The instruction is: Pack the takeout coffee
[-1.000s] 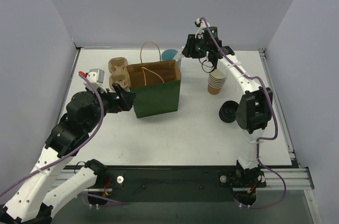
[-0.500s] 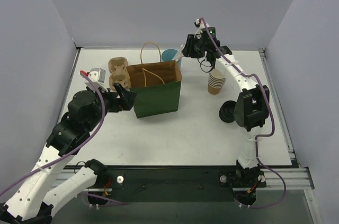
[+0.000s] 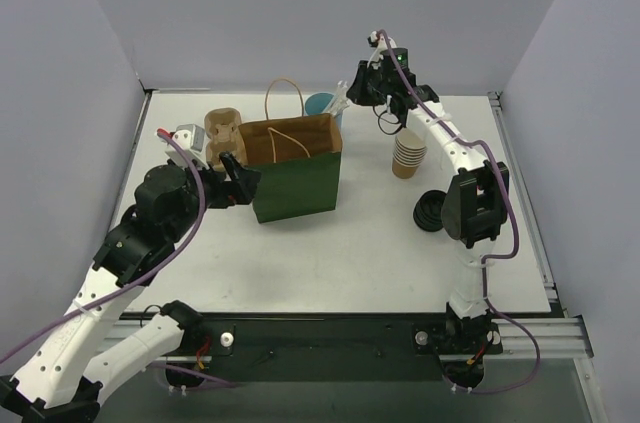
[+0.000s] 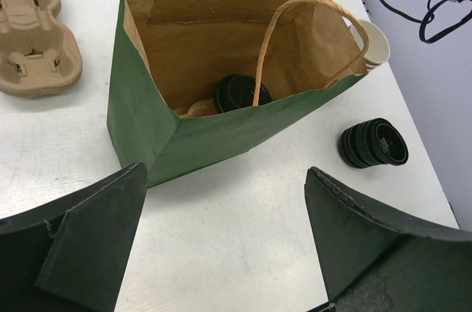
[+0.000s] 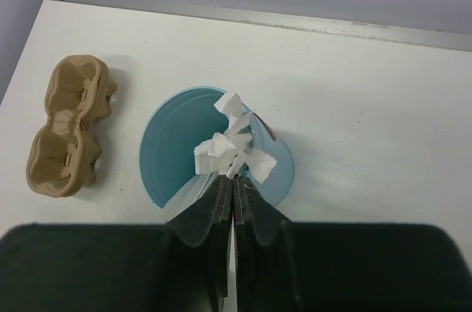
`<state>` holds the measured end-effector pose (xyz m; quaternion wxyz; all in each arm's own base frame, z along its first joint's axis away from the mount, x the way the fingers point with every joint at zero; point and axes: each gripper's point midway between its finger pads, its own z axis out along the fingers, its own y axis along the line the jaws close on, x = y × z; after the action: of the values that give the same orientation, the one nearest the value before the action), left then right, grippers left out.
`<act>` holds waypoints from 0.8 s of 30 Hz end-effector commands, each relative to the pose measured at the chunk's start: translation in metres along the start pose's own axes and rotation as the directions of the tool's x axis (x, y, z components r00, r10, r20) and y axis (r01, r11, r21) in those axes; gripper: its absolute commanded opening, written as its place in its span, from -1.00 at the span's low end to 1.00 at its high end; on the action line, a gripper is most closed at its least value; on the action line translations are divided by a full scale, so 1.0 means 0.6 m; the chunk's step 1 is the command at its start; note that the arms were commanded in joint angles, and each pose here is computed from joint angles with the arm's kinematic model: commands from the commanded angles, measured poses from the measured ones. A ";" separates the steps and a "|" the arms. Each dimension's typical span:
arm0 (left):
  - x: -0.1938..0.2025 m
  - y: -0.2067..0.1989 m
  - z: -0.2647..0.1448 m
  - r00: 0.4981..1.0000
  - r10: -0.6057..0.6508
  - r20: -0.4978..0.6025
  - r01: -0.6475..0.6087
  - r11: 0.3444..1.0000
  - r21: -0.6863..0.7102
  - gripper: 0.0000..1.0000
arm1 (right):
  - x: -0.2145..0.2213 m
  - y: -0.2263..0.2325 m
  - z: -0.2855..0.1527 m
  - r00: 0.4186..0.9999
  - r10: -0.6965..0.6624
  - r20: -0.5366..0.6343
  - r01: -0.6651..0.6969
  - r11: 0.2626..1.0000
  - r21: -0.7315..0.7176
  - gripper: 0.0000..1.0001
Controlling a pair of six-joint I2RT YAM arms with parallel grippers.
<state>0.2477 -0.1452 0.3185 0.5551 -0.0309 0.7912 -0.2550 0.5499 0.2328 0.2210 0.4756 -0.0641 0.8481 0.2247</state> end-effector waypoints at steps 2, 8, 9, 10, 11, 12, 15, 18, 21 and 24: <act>-0.051 -0.026 -0.010 0.995 -0.029 0.096 0.024 0.998 0.049 0.95 | -0.056 0.011 -0.013 0.996 -0.014 0.090 0.016 1.000 -0.012 -0.98; -0.056 -0.020 -0.006 0.992 -0.047 0.113 0.044 0.999 0.024 0.95 | -0.077 0.013 -0.043 0.993 -0.025 0.117 0.025 1.000 -0.004 -1.00; -0.054 -0.018 -0.005 0.993 -0.045 0.112 0.043 0.999 0.020 0.94 | -0.080 0.015 -0.048 0.992 -0.030 0.121 0.031 0.999 -0.009 -1.00; -0.053 -0.017 -0.005 0.993 -0.043 0.113 0.041 0.999 0.019 0.94 | -0.084 0.017 -0.052 0.991 -0.034 0.126 0.036 0.999 -0.011 -1.00; -0.054 -0.017 -0.008 0.992 -0.044 0.117 0.042 0.999 0.021 0.95 | -0.085 0.018 -0.055 0.991 -0.034 0.126 0.036 0.999 -0.012 -1.00; -0.053 -0.016 -0.009 0.992 -0.044 0.118 0.042 0.999 0.022 0.95 | -0.084 0.018 -0.055 0.992 -0.032 0.125 0.034 0.999 -0.012 -1.00; -0.055 -0.013 -0.016 0.991 -0.042 0.130 0.040 0.999 0.021 0.95 | -0.081 0.018 -0.056 0.993 -0.022 0.119 0.024 1.000 -0.011 -1.00; -0.057 -0.011 -0.023 0.990 -0.035 0.135 0.033 0.999 0.018 0.94 | -0.080 0.023 -0.061 0.992 -0.030 0.122 0.031 0.999 -0.013 -1.00; -0.056 -0.010 -0.025 0.991 -0.031 0.131 0.029 0.999 0.015 0.95 | -0.090 0.029 -0.070 0.989 -0.036 0.140 0.038 0.999 -0.015 -1.00; -0.056 -0.009 -0.027 0.991 -0.029 0.129 0.027 1.000 0.014 0.94 | -0.098 0.030 -0.082 0.987 -0.041 0.158 0.042 0.999 -0.007 -1.00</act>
<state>0.2447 -0.1347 0.3336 0.5792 -0.0544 0.7715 -0.2575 0.5486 0.2269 0.2387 0.4918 -0.0614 0.8397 0.2217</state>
